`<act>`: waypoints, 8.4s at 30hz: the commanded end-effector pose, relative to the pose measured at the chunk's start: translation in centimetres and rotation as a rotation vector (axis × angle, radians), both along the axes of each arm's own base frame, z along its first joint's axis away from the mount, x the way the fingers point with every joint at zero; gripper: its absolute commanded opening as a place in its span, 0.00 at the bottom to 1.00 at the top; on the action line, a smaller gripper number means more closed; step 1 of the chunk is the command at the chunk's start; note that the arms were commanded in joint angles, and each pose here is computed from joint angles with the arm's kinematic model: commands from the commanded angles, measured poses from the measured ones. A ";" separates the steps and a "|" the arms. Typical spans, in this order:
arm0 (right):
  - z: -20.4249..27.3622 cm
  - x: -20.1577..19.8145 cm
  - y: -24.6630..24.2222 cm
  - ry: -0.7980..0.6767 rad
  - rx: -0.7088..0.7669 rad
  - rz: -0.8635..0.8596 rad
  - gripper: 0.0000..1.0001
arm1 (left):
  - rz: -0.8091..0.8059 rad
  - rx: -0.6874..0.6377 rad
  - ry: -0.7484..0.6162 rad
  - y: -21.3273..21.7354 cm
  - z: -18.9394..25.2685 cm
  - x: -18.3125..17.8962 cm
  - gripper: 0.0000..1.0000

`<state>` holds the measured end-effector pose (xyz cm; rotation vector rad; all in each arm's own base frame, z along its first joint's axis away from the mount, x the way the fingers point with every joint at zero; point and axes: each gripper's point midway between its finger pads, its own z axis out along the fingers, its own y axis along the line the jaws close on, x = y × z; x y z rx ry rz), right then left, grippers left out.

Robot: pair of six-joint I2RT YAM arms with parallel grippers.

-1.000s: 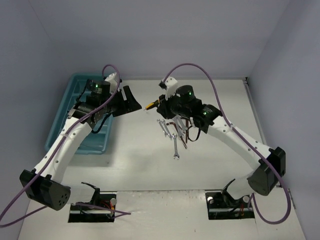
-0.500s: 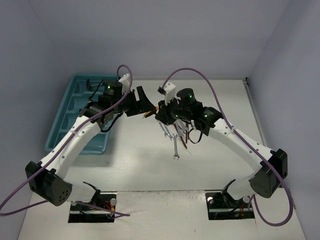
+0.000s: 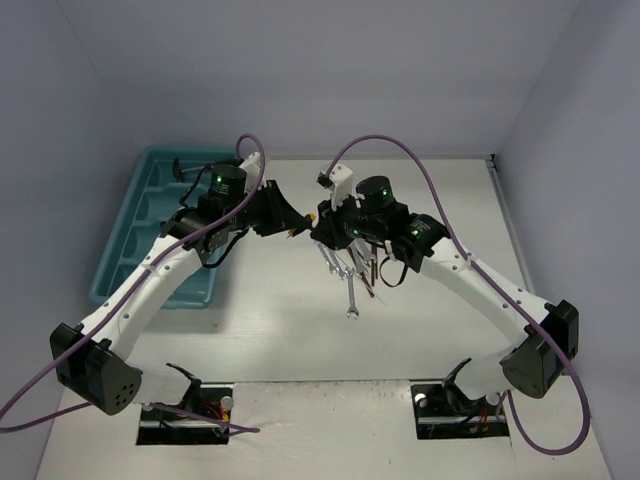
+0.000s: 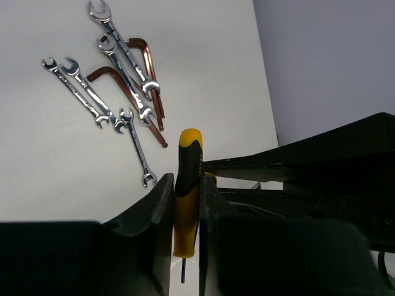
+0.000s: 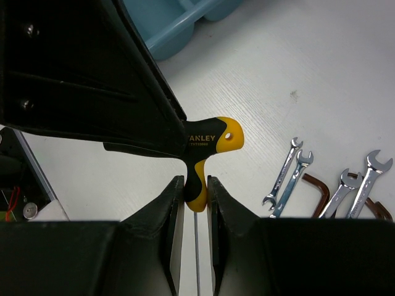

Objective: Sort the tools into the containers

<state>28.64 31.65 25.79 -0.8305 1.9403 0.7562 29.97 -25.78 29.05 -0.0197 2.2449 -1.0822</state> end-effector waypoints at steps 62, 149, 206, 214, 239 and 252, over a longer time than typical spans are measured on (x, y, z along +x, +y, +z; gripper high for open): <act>1.4 -3.0 -5.3 -0.058 0.065 -0.145 0.93 | 1.053 0.493 0.486 41.7 -10.4 -4.5 0.00; -4.3 -0.2 -7.1 0.090 0.000 -0.288 0.92 | 0.241 0.756 -0.202 31.5 -10.5 15.7 0.00; -3.7 -3.6 -9.0 0.055 0.052 -0.263 0.92 | 0.456 1.349 -0.203 25.8 -12.3 -0.8 0.41; -3.4 -3.7 -9.0 0.049 0.056 -0.257 0.92 | 0.445 1.203 -0.301 24.1 -9.3 0.1 0.45; -3.1 -1.0 -6.0 0.075 0.023 -0.200 0.91 | 0.285 0.835 -0.174 17.9 -10.3 15.7 0.56; -3.6 -0.4 -6.0 0.081 0.008 -0.222 0.91 | 0.254 0.879 -0.124 17.9 -13.5 17.3 0.33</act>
